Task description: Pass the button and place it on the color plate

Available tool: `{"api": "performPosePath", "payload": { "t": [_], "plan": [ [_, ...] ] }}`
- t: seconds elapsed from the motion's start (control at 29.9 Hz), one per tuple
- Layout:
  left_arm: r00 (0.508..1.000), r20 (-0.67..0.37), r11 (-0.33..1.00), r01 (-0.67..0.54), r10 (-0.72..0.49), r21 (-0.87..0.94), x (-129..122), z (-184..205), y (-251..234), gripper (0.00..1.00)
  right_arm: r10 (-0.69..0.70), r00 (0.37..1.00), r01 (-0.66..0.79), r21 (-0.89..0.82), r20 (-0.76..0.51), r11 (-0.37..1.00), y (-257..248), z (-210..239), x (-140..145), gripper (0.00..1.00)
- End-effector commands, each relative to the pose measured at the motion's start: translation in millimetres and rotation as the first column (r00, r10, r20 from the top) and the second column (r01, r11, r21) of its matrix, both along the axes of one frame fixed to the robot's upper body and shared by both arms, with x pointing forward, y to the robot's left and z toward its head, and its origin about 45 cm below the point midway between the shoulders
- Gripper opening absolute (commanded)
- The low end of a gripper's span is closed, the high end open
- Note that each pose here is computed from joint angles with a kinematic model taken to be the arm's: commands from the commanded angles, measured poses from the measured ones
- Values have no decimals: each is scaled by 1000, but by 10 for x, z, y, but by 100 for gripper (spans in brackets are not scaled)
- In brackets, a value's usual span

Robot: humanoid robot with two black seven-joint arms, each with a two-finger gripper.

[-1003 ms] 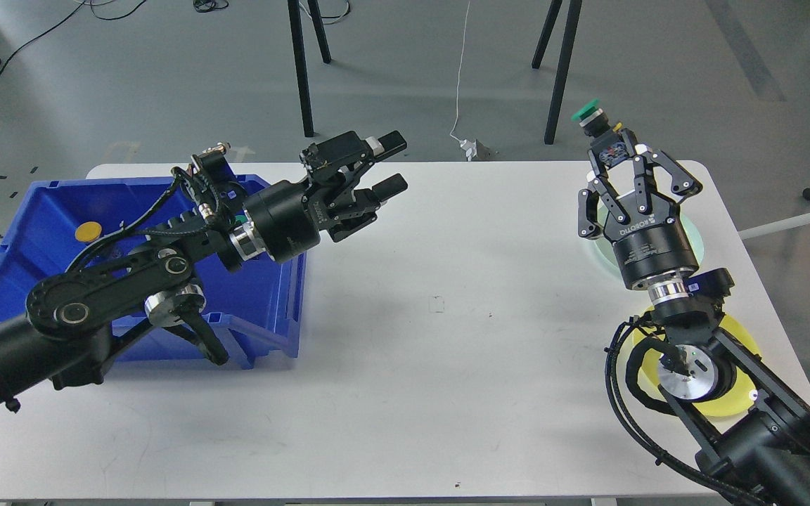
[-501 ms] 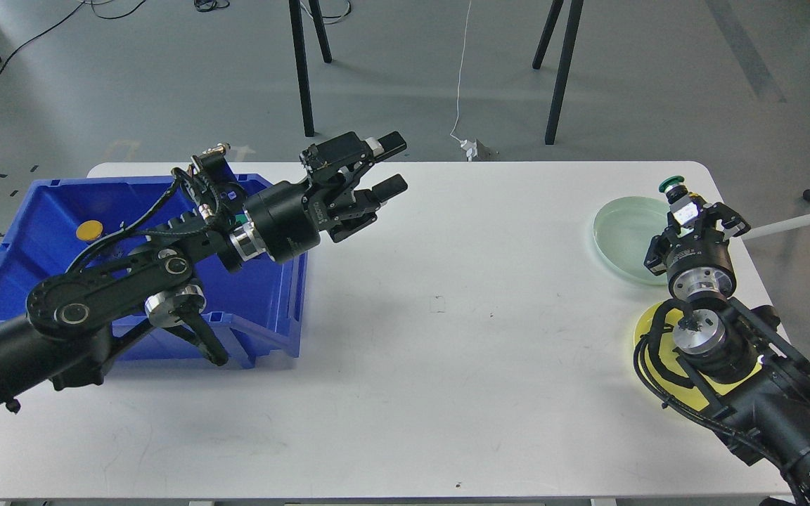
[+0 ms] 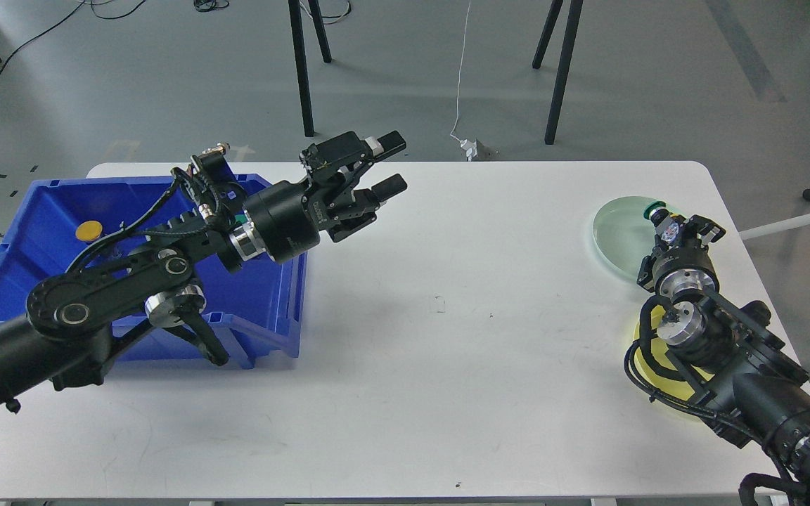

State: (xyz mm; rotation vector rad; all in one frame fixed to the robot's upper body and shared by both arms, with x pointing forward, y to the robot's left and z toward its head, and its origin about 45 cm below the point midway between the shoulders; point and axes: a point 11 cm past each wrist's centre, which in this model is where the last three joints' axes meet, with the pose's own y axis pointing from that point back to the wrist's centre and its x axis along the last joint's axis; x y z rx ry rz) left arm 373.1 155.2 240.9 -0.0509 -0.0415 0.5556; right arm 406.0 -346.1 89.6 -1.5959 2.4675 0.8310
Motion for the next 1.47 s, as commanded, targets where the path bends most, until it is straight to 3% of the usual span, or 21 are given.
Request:
{"api": "performPosePath", "payload": {
  "t": [0.0, 0.17, 0.47, 0.67, 0.77, 0.9, 1.04, 1.14, 1.17, 1.44],
  "plan": [
    [1000, 0, 1000, 0, 0, 0, 0, 0, 0, 77, 4, 1000, -4, 6, 0, 1000, 10, -2, 1, 18],
    [1000, 0, 1000, 0, 0, 0, 0, 0, 0, 77, -4, 1000, 4, 20, 10, 1000, 10, 20, 12, 44],
    [1000, 1, 1000, -1, 1, 0, 1, 0, 1, 77, -2, 1000, 2, 29, 17, 1000, 56, 18, 18, 65],
    [1000, 12, 1000, -3, 3, -14, 14, 63, -6, 78, 65, 993, -72, 75, 101, 995, 332, 234, 141, 98],
    [997, 45, 996, -54, 57, -64, 138, 259, 129, 78, 121, 972, -145, 110, 200, 983, 517, 539, 254, 99],
    [983, 28, 975, -174, 179, -136, 292, 399, 516, 79, 272, 863, -339, 88, 426, 937, 652, 1283, 395, 99],
    [953, -20, 941, -300, 301, -156, 445, 450, 1100, 79, 430, 652, -578, 42, 624, 815, 885, 1845, 280, 99],
    [939, -71, 920, -345, 338, -188, 466, 516, 1543, 80, 512, 441, -741, -22, 738, 671, 948, 2104, 109, 99],
    [925, -80, 905, -380, 372, -192, 478, 534, 1686, 80, 515, 414, -759, -28, 750, 650, 956, 2123, 92, 99],
    [903, -94, 885, -430, 420, -179, 429, 513, 1932, 81, 492, 439, -740, -8, 752, 673, 881, 2060, 102, 99]
  ]
}}
